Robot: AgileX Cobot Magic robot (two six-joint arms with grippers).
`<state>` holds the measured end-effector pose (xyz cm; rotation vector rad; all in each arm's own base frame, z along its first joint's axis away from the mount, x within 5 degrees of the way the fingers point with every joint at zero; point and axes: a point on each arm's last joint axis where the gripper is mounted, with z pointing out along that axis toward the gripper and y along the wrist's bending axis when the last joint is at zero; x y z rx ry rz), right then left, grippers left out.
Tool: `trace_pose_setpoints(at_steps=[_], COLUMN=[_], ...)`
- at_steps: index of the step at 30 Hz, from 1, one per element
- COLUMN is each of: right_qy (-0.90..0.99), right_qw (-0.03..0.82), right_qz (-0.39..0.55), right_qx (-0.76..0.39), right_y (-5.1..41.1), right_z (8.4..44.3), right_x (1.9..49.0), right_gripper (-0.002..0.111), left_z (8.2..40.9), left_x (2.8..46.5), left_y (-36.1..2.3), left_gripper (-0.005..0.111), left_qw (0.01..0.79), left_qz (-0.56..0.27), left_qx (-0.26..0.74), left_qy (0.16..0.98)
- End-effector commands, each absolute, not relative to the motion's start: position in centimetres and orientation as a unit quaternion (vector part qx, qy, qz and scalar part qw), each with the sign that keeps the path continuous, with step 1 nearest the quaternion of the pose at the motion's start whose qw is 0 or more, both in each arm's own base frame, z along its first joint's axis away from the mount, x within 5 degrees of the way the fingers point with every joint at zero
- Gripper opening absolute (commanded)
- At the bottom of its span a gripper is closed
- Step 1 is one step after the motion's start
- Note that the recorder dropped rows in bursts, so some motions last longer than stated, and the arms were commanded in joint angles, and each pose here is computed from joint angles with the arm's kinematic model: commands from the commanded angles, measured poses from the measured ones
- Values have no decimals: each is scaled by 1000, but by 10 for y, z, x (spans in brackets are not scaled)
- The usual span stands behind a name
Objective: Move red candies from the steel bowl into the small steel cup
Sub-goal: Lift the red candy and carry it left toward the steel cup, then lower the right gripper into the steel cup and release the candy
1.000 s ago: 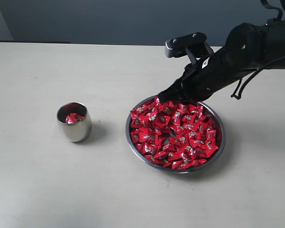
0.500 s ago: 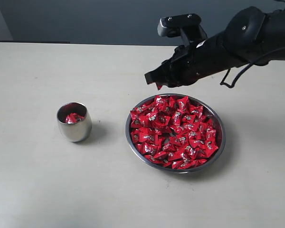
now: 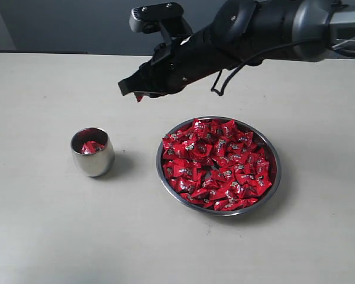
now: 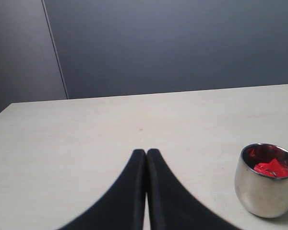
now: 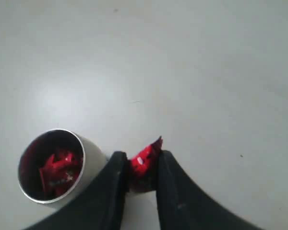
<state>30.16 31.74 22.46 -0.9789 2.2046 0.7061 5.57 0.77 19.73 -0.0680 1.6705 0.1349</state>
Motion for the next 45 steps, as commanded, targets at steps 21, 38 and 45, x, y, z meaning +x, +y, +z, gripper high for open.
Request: trace_pose_setpoints(at_steps=[21, 38, 45], right_qy=[805, 801, 801], right_qw=[231, 249, 247], right_qz=[319, 314, 314], right_qx=[-444, -444, -446], right_y=[400, 401, 401], right_z=[188, 185, 185], right_x=[268, 272, 271], right_gripper=[16, 19, 42], left_z=[197, 197, 197], left_x=[56, 56, 56], left_y=[8, 8, 8], left_gripper=[0, 0, 0], left_qw=[671, 671, 671], left_qz=[60, 60, 60], left_qx=[-30, -30, -30], left_qy=[739, 739, 739])
